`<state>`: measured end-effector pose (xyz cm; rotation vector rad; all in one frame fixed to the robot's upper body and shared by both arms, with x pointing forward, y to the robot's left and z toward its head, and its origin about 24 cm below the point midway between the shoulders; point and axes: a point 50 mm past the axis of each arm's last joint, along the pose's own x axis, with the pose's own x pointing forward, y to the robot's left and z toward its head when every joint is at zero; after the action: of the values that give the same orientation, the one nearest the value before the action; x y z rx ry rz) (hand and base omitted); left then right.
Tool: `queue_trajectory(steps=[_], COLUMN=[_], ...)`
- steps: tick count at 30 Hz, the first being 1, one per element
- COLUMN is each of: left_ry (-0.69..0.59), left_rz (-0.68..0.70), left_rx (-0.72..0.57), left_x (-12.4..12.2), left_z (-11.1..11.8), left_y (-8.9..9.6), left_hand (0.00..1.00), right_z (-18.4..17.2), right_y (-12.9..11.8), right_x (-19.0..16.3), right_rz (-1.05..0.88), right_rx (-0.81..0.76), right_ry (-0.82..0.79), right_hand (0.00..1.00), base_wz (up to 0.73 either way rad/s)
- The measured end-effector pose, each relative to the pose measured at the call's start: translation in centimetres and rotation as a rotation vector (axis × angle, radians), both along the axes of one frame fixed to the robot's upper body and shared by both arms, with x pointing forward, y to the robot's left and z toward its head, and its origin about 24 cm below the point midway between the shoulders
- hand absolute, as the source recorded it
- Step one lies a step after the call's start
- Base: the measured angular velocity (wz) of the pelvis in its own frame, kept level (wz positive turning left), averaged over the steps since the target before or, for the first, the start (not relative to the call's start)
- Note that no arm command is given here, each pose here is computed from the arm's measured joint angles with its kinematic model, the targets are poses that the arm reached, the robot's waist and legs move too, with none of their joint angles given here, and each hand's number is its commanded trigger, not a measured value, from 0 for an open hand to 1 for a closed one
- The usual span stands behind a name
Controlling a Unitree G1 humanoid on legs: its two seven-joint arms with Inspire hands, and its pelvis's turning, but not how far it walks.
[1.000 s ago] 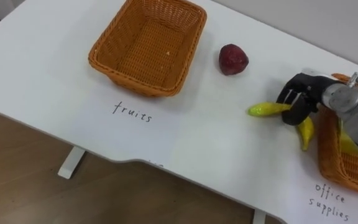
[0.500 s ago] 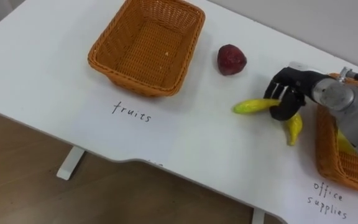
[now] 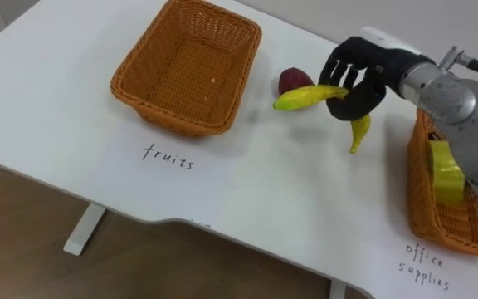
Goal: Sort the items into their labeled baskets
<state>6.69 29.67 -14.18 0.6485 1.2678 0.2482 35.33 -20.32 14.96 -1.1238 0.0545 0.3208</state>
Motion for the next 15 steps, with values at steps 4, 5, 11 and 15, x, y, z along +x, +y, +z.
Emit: queue_trajectory(steps=[4, 5, 11, 15], left_ry=[0.007, 0.005, -0.004, -0.034], left_rz=[0.006, 0.006, 0.004, 0.007], left_rx=[0.000, 0.001, -0.015, -0.031], left_x=[-0.6, -0.7, -1.1, -1.3], left_z=[0.0, 0.0, -0.1, 0.0], left_y=[-0.1, -0.1, -0.7, -1.3], left_hand=[0.00, 0.00, 0.00, 0.00], right_z=[1.8, 2.1, 2.9, 3.8], right_y=[1.0, 1.1, 1.9, 2.5], right_x=[-0.4, -0.5, -0.8, -1.2], right_rz=[0.045, 0.053, 0.091, 0.125], right_rx=[0.010, 0.011, 0.049, 0.089], right_ry=[-0.074, -0.087, -0.112, -0.122], right_hand=[1.00, 1.00, 1.00, 1.00], base_wz=[0.00, 0.00, 0.03, 0.00])
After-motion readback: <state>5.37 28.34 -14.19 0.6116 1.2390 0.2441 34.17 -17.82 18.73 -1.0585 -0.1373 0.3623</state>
